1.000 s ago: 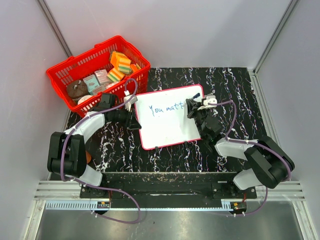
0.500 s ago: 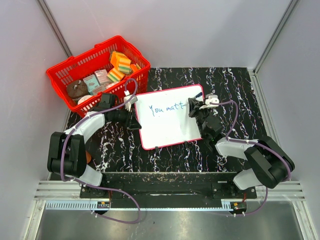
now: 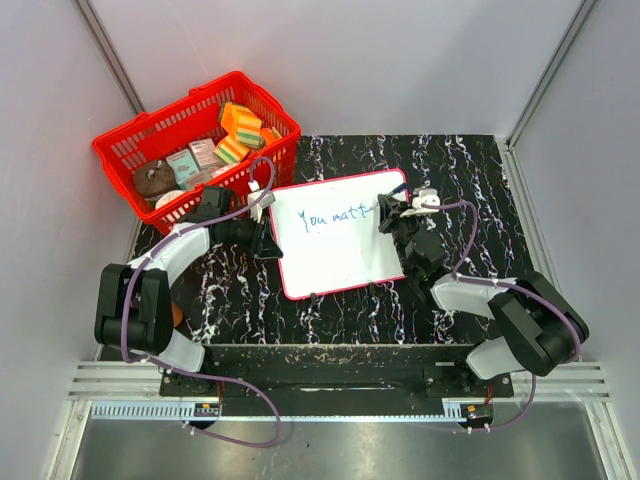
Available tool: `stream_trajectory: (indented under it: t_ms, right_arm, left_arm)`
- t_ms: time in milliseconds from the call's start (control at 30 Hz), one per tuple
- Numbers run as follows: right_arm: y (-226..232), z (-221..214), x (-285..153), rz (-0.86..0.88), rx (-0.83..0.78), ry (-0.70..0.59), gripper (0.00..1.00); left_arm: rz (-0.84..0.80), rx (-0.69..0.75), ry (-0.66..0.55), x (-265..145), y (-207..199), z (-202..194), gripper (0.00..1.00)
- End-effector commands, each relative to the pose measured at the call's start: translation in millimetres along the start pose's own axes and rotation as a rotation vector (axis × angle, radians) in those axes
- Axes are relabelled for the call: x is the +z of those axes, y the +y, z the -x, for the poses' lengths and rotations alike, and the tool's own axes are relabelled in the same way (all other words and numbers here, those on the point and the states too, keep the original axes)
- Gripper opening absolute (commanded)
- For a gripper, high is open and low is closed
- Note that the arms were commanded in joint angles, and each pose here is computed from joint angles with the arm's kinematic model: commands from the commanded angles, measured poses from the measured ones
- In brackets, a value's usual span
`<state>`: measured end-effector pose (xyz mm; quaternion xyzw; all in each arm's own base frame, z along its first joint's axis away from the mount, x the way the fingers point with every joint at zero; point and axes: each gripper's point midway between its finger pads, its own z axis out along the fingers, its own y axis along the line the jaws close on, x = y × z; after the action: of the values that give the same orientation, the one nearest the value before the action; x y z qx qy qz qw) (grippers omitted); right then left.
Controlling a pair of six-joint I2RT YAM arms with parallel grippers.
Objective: Write a sentence on the whiteboard
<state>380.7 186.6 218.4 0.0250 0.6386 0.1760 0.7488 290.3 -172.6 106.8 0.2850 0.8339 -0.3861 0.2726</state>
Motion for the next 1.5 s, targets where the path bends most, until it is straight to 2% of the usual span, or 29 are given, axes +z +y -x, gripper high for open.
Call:
stream_trajectory:
  t_ms: [0,533,1033,1467]
  right_arm:
    - [6.1,12.0,10.6,0.014,0.03,-0.039,0.0]
    - [13.3,-0.7,8.2,0.059,0.041,0.007,0.0]
    - [1.6,-14.2,-8.1,0.033,0.045,0.044,0.0]
    - [-11.5,-8.5,-10.7,-0.032,0.028,0.028,0.0]
  left_arm:
    - [0.014,0.128,-0.06,-5.3,-2.7,21.2,0.0]
    - [0.018,0.132,-0.063,-5.9,-2.8,21.7,0.0]
    - [0.022,0.133,-0.063,-6.3,-2.1,22.6,0.0]
    - [0.024,0.131,-0.062,-6.2,-1.8,22.2,0.0]
